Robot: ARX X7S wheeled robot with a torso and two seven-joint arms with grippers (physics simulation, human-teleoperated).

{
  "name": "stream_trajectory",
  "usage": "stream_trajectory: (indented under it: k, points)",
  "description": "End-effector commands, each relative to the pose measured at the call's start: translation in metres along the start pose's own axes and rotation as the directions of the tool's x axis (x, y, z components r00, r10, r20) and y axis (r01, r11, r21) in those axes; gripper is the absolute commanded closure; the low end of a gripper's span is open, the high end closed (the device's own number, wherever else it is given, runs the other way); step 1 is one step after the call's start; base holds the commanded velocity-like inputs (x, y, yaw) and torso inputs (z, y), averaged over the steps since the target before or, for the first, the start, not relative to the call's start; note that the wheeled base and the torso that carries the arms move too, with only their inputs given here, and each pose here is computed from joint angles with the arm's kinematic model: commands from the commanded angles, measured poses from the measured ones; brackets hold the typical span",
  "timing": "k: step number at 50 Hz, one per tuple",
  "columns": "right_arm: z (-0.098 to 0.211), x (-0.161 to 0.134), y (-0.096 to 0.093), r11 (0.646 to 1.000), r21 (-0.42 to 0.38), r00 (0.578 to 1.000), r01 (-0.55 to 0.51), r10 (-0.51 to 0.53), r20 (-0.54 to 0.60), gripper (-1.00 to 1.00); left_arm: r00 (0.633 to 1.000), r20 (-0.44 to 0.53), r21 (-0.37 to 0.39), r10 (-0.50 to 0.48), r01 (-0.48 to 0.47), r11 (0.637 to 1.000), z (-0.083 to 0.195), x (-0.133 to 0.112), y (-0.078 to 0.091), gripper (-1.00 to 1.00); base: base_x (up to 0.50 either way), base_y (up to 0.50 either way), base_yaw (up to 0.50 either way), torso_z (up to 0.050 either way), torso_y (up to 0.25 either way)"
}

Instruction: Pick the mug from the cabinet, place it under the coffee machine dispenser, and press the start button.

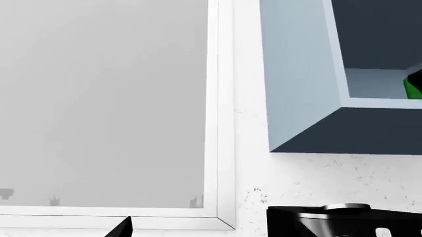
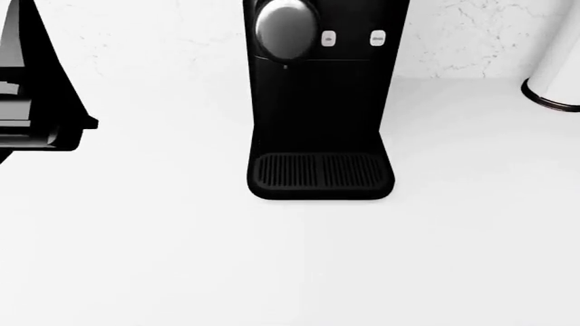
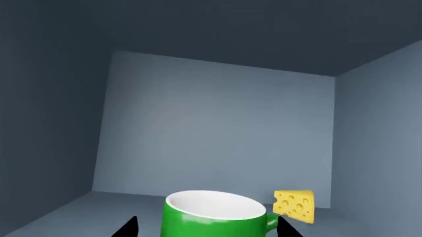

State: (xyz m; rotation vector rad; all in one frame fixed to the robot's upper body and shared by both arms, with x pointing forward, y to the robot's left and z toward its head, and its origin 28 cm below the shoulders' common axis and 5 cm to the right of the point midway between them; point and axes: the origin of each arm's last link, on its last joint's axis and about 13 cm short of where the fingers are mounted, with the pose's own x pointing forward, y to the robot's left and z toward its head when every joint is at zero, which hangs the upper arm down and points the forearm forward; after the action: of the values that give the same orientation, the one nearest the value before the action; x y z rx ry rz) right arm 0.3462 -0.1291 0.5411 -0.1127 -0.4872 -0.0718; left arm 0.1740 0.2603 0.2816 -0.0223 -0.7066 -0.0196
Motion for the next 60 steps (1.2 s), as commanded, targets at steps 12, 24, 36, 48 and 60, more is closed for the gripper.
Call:
stream_trajectory:
  k: [12, 24, 36, 48, 60]
  points:
    - [0.0000, 0.0000, 0.0000, 1.000, -0.001, 1.000, 0.000, 0.000, 0.000, 1.00, 1.000, 0.027, -0.026, -0.016, 0.017, 1.000, 0.0025, -0.0030, -0.0004, -1.00, 0.00, 0.00, 0.00, 0.000, 0.000]
    - [0.0000, 0.0000, 0.0000, 1.000, -0.001, 1.000, 0.000, 0.000, 0.000, 1.00, 0.999, 0.034, -0.023, -0.017, 0.018, 1.000, 0.0032, -0.0040, -0.0002, -1.00, 0.00, 0.00, 0.00, 0.000, 0.000]
    - [0.0000, 0.0000, 0.0000, 1.000, -0.001, 1.000, 0.000, 0.000, 0.000, 1.00, 0.999, 0.042, -0.020, -0.029, 0.029, 0.999, 0.0055, -0.0035, -0.0018, -1.00, 0.00, 0.00, 0.00, 0.000, 0.000]
    - [0.0000, 0.0000, 0.0000, 1.000, -0.001, 1.000, 0.000, 0.000, 0.000, 1.00, 0.999, 0.044, -0.017, -0.030, 0.031, 0.999, 0.0062, -0.0045, -0.0024, -1.00, 0.00, 0.00, 0.00, 0.000, 0.000]
    - [0.0000, 0.0000, 0.0000, 1.000, -0.001, 1.000, 0.000, 0.000, 0.000, 1.00, 0.998, 0.050, -0.010, -0.031, 0.031, 0.999, 0.0064, -0.0051, -0.0023, -1.00, 0.00, 0.00, 0.00, 0.000, 0.000]
